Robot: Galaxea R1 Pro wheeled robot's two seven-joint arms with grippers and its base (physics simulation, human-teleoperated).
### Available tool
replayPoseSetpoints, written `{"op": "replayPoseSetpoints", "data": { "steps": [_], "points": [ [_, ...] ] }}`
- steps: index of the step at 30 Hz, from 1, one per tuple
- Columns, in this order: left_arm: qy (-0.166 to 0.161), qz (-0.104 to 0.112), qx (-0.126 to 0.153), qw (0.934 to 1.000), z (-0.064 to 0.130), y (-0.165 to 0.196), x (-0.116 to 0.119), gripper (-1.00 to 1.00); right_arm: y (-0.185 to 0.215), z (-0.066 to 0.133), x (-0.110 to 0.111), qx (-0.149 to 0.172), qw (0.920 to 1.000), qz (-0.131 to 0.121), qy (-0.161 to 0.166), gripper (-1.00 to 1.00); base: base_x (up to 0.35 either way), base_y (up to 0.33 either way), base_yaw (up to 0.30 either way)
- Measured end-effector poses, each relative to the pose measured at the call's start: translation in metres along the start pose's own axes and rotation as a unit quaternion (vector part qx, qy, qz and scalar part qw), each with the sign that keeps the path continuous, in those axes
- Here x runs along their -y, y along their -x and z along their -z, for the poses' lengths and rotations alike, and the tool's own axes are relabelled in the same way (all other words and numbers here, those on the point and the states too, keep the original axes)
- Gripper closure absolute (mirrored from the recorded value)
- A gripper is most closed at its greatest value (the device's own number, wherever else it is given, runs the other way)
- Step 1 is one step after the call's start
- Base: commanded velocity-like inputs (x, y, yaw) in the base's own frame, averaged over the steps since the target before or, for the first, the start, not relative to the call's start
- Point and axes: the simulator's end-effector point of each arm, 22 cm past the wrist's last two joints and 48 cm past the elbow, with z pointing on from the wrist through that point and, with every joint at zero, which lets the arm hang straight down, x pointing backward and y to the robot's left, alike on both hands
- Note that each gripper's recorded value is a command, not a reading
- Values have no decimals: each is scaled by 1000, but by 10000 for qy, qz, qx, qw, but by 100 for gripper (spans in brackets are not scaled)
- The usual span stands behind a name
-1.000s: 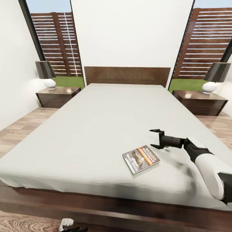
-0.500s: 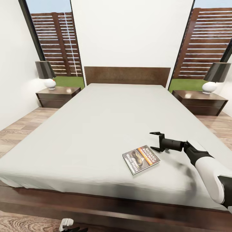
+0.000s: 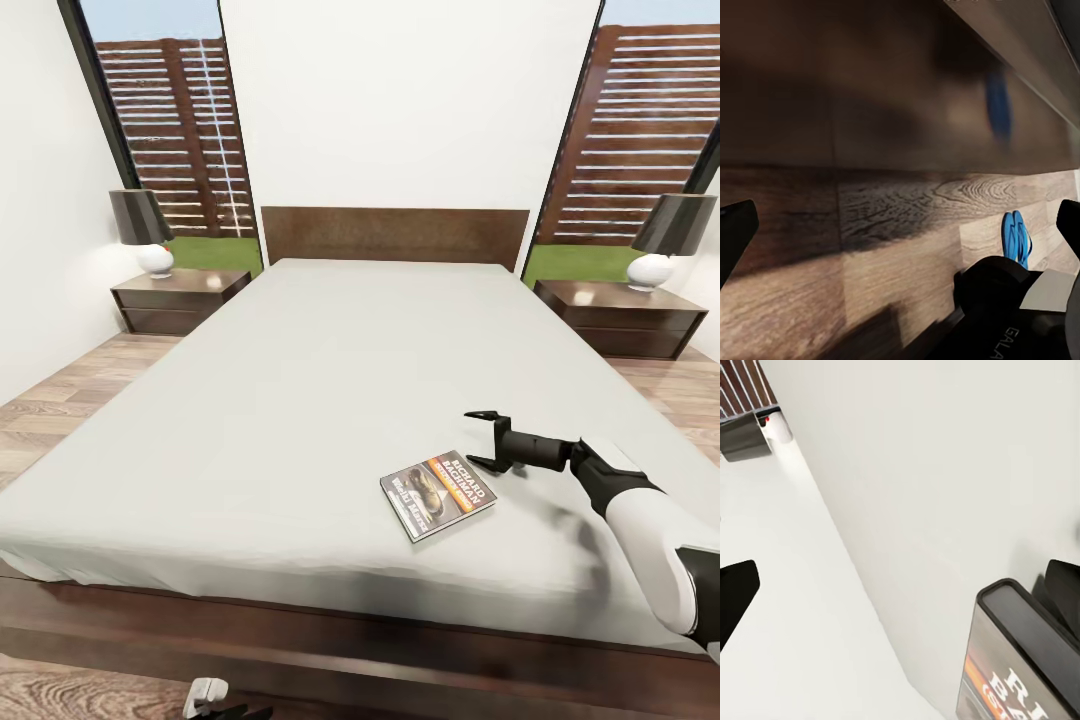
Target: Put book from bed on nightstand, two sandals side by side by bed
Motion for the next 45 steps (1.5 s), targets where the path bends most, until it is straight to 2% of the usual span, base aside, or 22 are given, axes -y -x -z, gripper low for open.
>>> {"op": "replayPoseSetpoints", "data": {
  "steps": [16,45],
  "points": [
    [-1,-2,1,10000,0,0,0,-100,0,0,0,3,10000,-13,24,-100,-3,8,0],
    [5,-2,-1,10000,0,0,0,-100,0,0,0,-2,10000,4,6,-100,-65,103,0]
  ]
}}
